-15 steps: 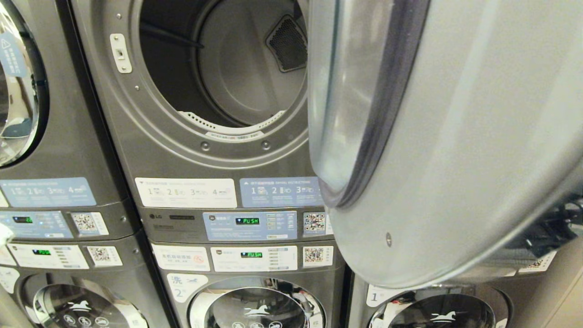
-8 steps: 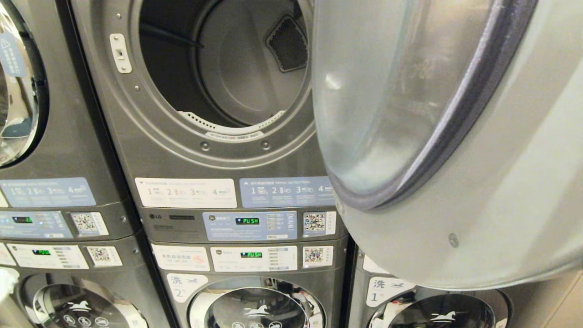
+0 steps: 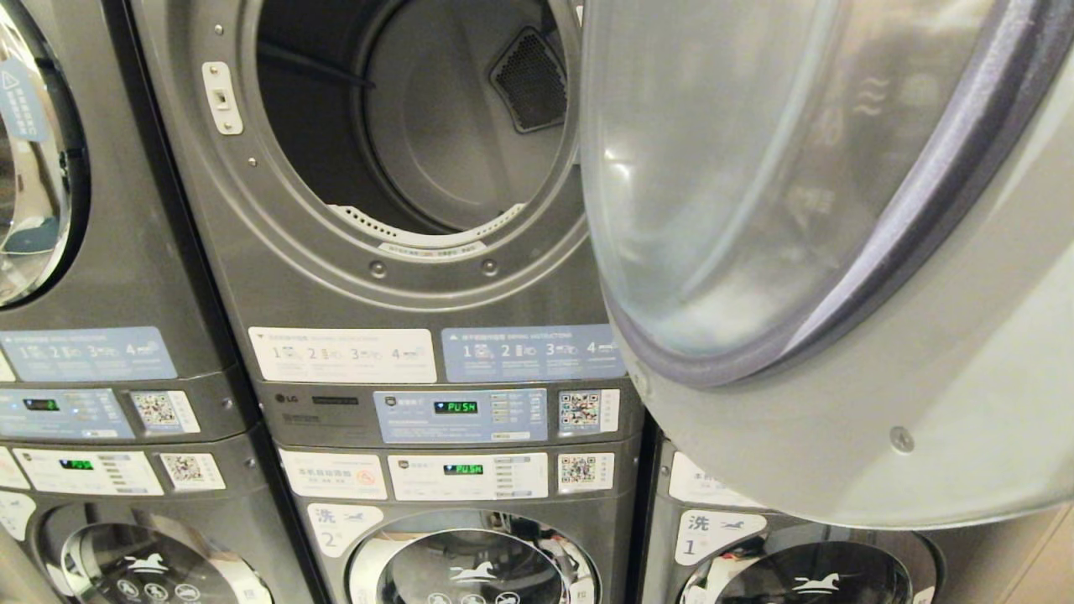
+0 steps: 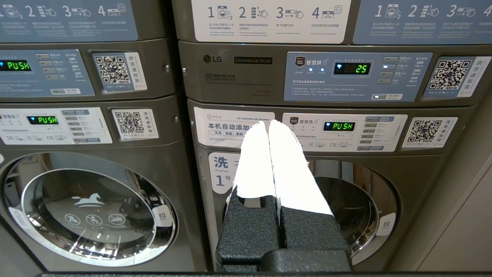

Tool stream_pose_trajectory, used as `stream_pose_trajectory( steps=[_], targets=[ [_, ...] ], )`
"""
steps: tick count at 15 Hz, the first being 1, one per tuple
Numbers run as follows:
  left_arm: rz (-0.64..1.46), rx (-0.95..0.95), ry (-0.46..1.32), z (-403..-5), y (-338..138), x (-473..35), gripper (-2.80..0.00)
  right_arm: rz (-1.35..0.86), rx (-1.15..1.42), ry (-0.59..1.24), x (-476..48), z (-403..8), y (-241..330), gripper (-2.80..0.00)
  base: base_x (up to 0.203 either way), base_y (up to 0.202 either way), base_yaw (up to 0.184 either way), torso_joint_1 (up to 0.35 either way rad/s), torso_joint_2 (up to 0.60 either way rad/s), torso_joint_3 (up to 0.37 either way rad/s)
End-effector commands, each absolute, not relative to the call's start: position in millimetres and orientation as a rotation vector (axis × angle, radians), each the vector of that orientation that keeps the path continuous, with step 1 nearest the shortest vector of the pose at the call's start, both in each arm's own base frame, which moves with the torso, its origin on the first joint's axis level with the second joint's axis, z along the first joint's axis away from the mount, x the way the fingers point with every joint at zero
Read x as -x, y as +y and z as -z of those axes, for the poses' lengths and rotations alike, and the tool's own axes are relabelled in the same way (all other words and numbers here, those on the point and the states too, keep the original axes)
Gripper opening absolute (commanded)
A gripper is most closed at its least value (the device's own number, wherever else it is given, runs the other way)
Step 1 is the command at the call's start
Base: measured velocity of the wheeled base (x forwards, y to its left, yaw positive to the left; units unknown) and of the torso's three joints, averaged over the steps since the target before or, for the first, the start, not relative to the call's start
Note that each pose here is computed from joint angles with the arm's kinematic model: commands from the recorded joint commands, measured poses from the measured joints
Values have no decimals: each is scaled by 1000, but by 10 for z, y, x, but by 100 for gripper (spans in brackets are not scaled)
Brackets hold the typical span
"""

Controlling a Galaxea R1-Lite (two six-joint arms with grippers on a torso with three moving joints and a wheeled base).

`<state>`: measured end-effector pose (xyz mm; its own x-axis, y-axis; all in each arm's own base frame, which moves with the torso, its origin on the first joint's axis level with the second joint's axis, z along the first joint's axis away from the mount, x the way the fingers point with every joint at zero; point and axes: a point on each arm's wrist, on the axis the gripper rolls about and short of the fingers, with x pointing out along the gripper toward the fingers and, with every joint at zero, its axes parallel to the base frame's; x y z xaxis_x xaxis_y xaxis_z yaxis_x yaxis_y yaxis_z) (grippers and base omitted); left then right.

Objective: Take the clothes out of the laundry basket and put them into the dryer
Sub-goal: Open the dryer, then take the clothes out of the basket

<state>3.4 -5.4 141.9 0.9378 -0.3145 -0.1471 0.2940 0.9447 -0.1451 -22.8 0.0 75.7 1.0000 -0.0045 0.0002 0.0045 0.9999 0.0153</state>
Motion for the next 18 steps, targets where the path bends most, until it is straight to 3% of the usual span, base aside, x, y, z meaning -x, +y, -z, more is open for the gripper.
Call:
stream_pose_trajectory(
  steps=[1,4,7,11,16,18],
  targets=[
    [298,116,156,-1235,-44,36,-280,5,-15,0,228,-755,0,-280,0,0,0,0,0,0],
    [249,37,124,-958,-37,-24,-280,5,-15,0,228,-755,0,-280,0,0,0,0,0,0],
    [226,-159,129,-930,-31,-27,-280,5,-15,0,228,-755,0,-280,0,0,0,0,0,0],
    [112,-151,224,-897,-27,-49,-280,5,-15,0,228,-755,0,-280,0,0,0,0,0,0],
    [76,-178,-34,-811,-19,220,-280,5,-14,-2,228,-756,0,-280,0,0,0,0,0,0],
    [55,-187,-17,-765,-14,228,-280,5,-12,-2,228,-756,0,-280,0,0,0,0,0,0]
  ],
)
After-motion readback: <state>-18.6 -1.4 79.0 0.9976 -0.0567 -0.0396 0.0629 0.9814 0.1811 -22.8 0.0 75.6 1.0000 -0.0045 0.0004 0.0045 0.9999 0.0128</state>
